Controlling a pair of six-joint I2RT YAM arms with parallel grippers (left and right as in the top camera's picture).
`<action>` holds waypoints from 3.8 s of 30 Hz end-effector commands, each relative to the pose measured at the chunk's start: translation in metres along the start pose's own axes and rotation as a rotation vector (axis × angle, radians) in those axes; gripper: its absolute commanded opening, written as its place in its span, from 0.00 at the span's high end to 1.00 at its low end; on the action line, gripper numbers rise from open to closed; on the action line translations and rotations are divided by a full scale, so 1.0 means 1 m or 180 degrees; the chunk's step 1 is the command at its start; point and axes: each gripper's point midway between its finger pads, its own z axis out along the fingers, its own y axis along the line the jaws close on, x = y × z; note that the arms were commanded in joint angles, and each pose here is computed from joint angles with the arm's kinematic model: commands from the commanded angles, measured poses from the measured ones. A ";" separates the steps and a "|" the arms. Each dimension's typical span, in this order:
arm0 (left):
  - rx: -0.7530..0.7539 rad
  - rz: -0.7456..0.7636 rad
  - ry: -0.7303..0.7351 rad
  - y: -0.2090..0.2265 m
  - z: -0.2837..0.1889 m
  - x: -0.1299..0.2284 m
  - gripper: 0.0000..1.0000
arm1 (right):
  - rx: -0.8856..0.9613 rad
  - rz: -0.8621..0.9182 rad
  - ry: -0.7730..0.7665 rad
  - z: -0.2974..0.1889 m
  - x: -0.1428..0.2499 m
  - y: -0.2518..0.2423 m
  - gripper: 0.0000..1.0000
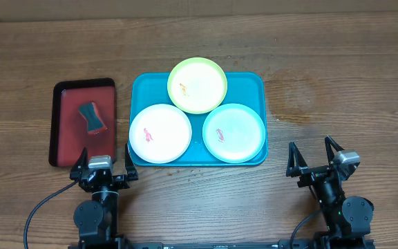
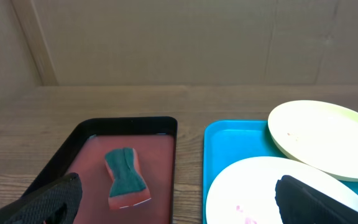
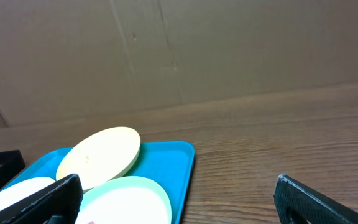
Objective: Clean dirty plates on tray and stack at the side
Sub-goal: 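Move the left gripper toward the sponge on the red tray, then lower the left gripper and grasp the green-orange sponge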
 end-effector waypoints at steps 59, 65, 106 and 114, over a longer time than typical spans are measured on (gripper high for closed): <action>-0.0005 0.0052 -0.0023 0.000 0.000 -0.001 0.00 | 0.0011 -0.0013 -0.0012 0.000 0.002 -0.001 0.00; -0.0005 0.0052 -0.0024 0.000 0.000 -0.001 0.00 | 0.0011 -0.0013 -0.0012 0.000 0.002 -0.001 0.00; 0.1358 0.0158 0.0449 -0.063 0.014 -0.206 0.00 | 0.0011 -0.0013 -0.0012 0.000 0.002 -0.001 0.00; -0.0851 -0.0604 0.1566 0.043 0.093 -0.153 0.00 | 0.0011 -0.0013 -0.0012 0.000 0.002 -0.001 0.00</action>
